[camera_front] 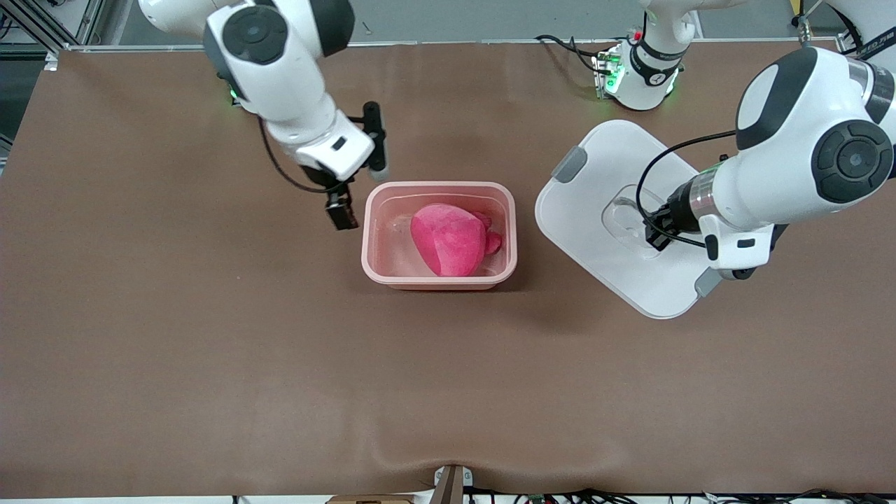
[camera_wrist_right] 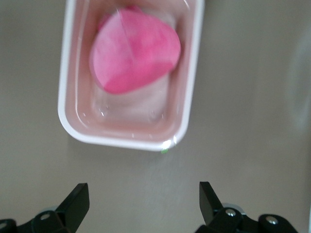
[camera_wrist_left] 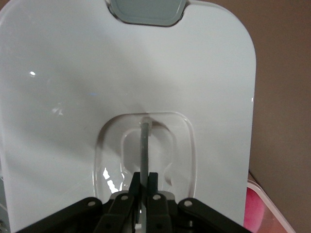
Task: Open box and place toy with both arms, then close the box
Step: 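Return the right gripper to rest while the left gripper brings the lid back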
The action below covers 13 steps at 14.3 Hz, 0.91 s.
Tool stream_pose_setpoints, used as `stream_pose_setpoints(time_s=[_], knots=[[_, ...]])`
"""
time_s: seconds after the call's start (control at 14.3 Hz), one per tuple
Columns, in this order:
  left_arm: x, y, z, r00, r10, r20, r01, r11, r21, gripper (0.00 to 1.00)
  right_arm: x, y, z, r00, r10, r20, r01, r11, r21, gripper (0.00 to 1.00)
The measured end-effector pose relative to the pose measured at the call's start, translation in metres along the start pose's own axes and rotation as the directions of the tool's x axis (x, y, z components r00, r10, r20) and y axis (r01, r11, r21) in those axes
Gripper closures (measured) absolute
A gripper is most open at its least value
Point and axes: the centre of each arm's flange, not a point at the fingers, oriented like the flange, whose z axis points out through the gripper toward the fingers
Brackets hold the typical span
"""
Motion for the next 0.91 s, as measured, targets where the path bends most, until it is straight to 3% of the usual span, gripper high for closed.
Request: stream_pose_setpoints(time_s=[0.21, 0.35, 0.63, 0.91], knots=[[-0.019, 0.013, -0.004, 0.996, -0.088, -0.003, 0.088, 0.994, -0.061, 0.93, -0.055, 0.012, -0.005, 0.975, 0.217, 0.049, -0.220, 0.974, 0.058, 0.00], [-0.036, 0.024, -0.004, 0.987, -0.161, 0.000, 0.160, 0.982, -0.102, 0.93, -0.090, 0.019, -0.018, 0.936, 0.346, 0.066, -0.349, 0.936, 0.046, 0.00], [-0.078, 0.053, 0.012, 0.943, -0.324, 0.074, 0.332, 0.921, -0.203, 0.93, -0.165, 0.034, -0.040, 0.815, 0.575, 0.068, -0.576, 0.817, 0.000, 0.00], [-0.147, 0.079, 0.048, 0.876, -0.471, 0.101, 0.481, 0.845, -0.233, 0.93, -0.249, 0.047, -0.050, 0.711, 0.701, 0.059, -0.701, 0.713, -0.023, 0.00]])
